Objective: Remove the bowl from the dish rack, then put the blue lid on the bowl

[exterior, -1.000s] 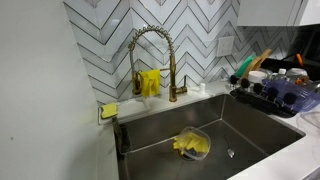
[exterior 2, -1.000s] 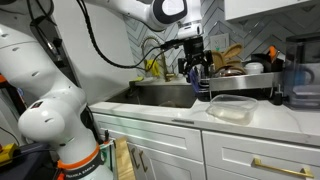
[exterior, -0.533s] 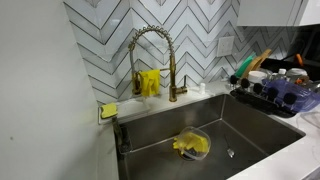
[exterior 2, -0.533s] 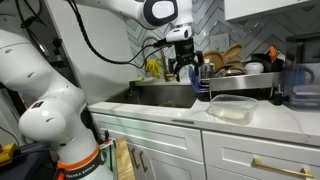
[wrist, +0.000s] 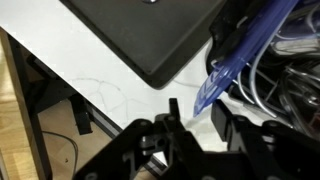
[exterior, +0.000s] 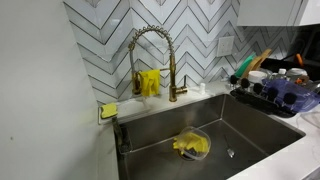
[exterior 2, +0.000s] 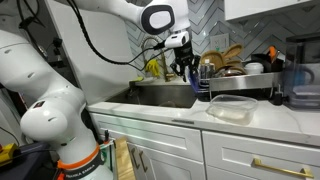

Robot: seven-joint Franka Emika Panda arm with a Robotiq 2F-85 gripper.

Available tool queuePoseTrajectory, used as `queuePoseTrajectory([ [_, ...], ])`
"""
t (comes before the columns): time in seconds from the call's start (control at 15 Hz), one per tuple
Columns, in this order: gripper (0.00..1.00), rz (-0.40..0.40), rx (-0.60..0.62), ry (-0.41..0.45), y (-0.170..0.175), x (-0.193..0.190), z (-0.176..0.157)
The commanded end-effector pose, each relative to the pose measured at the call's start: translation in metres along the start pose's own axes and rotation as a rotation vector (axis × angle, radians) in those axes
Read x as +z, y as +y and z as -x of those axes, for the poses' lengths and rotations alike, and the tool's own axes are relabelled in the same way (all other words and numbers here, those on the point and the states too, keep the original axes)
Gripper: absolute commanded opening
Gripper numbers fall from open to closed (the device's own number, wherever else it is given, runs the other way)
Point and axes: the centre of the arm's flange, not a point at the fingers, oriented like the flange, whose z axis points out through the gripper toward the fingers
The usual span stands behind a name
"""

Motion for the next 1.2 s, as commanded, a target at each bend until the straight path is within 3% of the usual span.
queuePoseTrajectory([
  [0.0, 0.62, -0.073, 0.005, -0.046, 0.004, 0.002, 0.001],
  [0.07, 0.62, -0.082, 0.005, -0.053, 0.003, 0.002, 0.002],
  [0.13, 0.38, -0.090, 0.014, -0.052, 0.000, 0.003, 0.003],
  [0.2, 0.23, -0.114, 0.022, -0.060, -0.002, 0.004, 0.004],
  [0.27, 0.22, -0.128, 0.034, -0.062, -0.005, 0.003, 0.005],
  [0.47, 0.01, -0.149, 0.037, -0.048, -0.009, -0.002, 0.003],
  [0.73, 0.02, -0.176, 0.015, -0.022, -0.015, -0.024, 0.001],
  [1.13, 0.02, -0.136, 0.064, 0.005, -0.022, -0.062, -0.010],
])
